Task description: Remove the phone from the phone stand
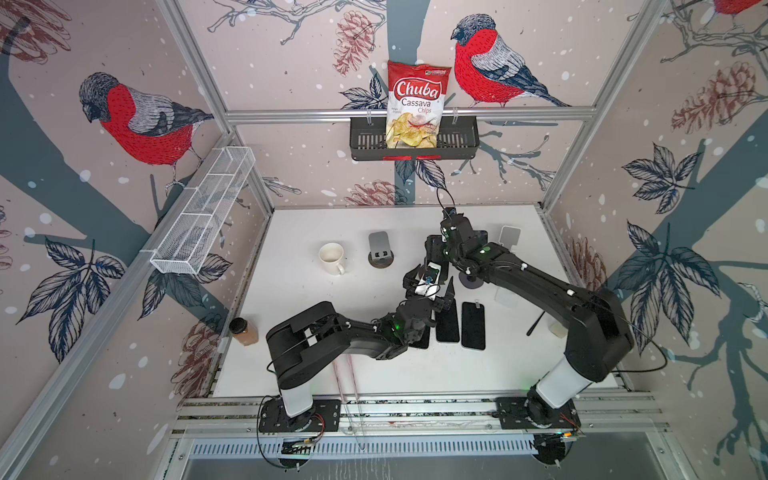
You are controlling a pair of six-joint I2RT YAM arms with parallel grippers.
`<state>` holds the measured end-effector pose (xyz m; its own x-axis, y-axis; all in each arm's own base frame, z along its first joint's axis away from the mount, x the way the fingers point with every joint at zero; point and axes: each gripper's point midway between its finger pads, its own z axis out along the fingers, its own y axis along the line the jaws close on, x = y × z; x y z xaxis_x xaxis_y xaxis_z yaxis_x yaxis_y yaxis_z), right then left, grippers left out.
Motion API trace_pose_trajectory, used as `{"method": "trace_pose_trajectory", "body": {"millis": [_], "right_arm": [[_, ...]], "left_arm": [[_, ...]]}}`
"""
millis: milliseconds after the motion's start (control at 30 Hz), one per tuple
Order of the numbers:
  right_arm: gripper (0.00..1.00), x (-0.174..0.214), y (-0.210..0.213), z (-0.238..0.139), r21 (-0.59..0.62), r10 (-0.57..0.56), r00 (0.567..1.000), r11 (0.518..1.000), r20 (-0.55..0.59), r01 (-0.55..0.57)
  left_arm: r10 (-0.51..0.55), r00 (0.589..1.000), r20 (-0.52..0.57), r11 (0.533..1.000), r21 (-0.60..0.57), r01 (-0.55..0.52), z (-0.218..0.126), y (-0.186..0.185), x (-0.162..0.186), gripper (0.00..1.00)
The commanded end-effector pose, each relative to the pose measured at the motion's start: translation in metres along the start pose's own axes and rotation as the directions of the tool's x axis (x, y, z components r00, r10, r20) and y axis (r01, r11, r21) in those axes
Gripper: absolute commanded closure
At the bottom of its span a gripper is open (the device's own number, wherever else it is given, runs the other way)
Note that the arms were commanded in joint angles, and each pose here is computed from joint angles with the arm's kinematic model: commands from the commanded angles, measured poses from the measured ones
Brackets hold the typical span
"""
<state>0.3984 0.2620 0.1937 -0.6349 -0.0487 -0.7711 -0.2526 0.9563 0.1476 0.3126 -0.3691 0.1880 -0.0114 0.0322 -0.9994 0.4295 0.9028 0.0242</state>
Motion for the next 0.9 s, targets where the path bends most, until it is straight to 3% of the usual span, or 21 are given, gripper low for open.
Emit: {"method": "trace_pose_trajectory", "body": {"millis": [0, 400, 867], "right_arm": [[0.38, -0.014, 0.002, -0.007, 0.001, 0.026, 0.997, 1.000, 0.066, -0.026], [0.38, -0.020, 0.015, -0.016, -0.038, 0.041, 0.996, 0.999, 0.082, -0.038], [0.38, -0.020, 0.028, -0.027, -0.094, 0.058, 0.995, 0.994, 0.080, -0.050]], "left_arm": [[-0.041, 0.998, 0.043, 0.998, -0.052, 0.043, 0.006, 0.004, -0.010, 0.03], [-0.095, 0.994, 0.061, 0.990, -0.102, 0.101, 0.018, 0.002, -0.006, 0.03], [-0.070, 0.994, 0.083, 0.954, -0.287, 0.091, 0.017, 0.027, 0.001, 0.04]]}}
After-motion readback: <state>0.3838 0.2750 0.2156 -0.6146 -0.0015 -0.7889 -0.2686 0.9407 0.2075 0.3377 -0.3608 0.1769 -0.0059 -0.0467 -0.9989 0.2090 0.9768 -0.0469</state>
